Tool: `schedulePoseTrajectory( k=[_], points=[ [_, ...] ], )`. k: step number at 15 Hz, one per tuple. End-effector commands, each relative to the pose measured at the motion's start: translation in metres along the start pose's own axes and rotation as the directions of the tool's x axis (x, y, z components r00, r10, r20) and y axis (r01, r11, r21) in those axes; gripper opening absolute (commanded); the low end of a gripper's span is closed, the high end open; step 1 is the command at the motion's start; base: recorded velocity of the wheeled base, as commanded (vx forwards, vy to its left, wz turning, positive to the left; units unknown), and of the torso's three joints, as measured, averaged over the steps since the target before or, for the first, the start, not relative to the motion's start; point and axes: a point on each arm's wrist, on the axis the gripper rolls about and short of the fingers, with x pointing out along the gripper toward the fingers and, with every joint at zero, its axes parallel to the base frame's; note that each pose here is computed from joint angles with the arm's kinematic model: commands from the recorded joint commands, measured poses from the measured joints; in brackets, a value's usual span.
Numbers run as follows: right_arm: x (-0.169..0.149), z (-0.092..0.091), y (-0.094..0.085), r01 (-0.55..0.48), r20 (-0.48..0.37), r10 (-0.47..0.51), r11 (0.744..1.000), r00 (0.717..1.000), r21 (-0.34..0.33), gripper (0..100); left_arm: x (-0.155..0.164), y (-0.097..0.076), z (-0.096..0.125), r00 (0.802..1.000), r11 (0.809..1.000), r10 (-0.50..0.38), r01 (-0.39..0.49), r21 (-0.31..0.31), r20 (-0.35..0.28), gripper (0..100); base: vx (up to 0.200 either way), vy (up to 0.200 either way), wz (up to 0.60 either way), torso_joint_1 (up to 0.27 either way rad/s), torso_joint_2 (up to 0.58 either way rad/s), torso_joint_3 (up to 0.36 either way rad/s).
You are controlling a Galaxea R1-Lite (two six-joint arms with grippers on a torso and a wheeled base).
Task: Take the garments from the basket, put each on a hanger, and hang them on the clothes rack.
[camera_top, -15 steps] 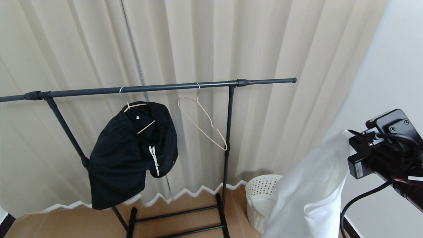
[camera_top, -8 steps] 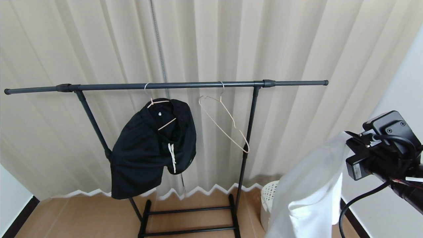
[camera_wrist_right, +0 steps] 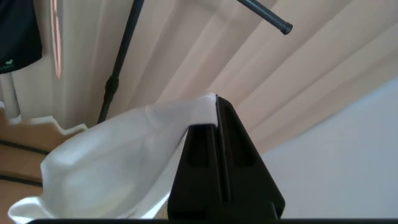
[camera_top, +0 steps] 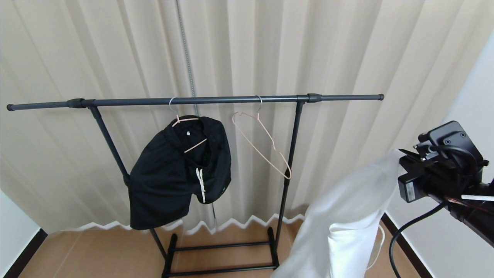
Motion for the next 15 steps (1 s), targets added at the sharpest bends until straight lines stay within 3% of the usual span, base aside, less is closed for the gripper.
schedulePoseTrajectory(
  k=[1,2,3,5,6,7,9,10,12,15],
  points=[
    [0.02,0.008,0.004,-0.014,-0.04,0.015,0.999,0.999,0.036,0,0.057,-0.001,0.07,0.954,0.972,-0.225,0.206,-0.11,-0.197,100,0.0,0.0,0.0,0.0,0.0,0.0],
    [0.026,0.016,0.003,-0.023,-0.072,0.027,0.999,0.997,0.047,0,0.076,-0.008,0.085,0.927,0.957,-0.288,0.271,-0.103,-0.238,100,0.0,0.0,0.0,0.0,0.0,0.0],
    [0.037,0.023,0.005,-0.047,-0.168,0.061,0.995,0.984,0.083,0,0.099,-0.02,0.103,0.902,0.942,-0.335,0.322,-0.092,-0.272,100,0.0,0.0,0.0,0.0,0.0,0.0],
    [0.041,0.029,0.009,-0.054,-0.302,0.126,0.971,0.945,0.235,0,0.132,-0.046,0.112,0.855,0.921,-0.383,0.381,-0.079,-0.35,100,0.0,0.0,0.0,0.0,0.0,0.0],
    [0.044,0.034,0.015,-0.057,-0.323,0.152,0.956,0.934,0.287,0,0.142,-0.055,0.111,0.836,0.914,-0.396,0.397,-0.08,-0.38,100,0.0,0.0,0.0,0.0,0.0,0.0],
    [0.047,0.043,0.03,-0.071,-0.321,0.198,0.927,0.926,0.368,0,0.163,-0.074,0.108,0.795,0.895,-0.429,0.439,-0.081,-0.428,100,0.0,0.0,0.0,0.0,0.0,0.0],
    [0.053,0.039,0.048,-0.077,-0.334,0.218,0.919,0.917,0.387,0,0.187,-0.098,0.102,0.762,0.868,-0.466,0.491,-0.068,-0.45,100,0.0,0.0,0.0,0.0,0.0,0.0],
    [0.054,0.039,0.05,-0.07,-0.327,0.21,0.918,0.921,0.391,0,0.193,-0.103,0.1,0.758,0.863,-0.473,0.501,-0.064,-0.449,100,0.0,0.0,0.0,0.0,0.0,0.0],
    [0.061,0.045,0.053,-0.061,-0.25,0.179,0.907,0.952,0.417,0,0.224,-0.138,0.096,0.741,0.843,-0.493,0.536,-0.04,-0.457,100,0.0,0.0,0.0,0.0,0.0,0.0],
    [0.055,0.051,0.056,-0.077,-0.221,0.184,0.904,0.958,0.42,0,0.244,-0.178,0.095,0.735,0.837,-0.5,0.546,-0.038,-0.457,100,0.0,0.0,0.0,0.0,0.0,0.0]
  ],
)
